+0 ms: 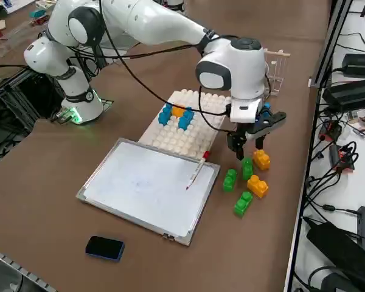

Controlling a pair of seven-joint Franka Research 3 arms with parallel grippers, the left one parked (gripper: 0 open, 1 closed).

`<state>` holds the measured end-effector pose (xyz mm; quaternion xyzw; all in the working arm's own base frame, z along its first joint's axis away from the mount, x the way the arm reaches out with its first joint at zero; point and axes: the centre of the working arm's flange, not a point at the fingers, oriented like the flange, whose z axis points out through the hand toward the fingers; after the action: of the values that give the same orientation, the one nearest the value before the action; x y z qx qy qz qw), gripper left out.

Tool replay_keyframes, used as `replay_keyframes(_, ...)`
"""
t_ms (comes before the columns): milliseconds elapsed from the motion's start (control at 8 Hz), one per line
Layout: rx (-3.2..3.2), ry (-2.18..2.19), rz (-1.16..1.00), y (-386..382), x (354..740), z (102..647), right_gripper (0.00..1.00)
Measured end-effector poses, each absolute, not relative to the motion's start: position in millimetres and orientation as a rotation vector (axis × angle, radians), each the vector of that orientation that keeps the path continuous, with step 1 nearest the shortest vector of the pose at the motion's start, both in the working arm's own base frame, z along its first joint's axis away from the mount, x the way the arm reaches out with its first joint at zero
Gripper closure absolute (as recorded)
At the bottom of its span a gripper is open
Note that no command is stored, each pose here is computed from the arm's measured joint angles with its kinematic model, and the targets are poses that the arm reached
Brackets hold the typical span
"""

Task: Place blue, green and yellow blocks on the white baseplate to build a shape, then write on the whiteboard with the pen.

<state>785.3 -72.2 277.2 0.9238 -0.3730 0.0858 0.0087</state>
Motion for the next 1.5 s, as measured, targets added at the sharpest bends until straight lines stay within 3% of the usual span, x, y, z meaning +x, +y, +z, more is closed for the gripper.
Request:
replay_keyframes(875,2.619,-1.705,0.234,-81.4,782.5,245.7,0.15)
replay_keyframes(1375,2.59,-1.734,0.214,-91.0,779.7,232.1,0.23)
replay_keyframes(1500,2.588,-1.735,0.211,-91.8,779.3,230.2,0.33)
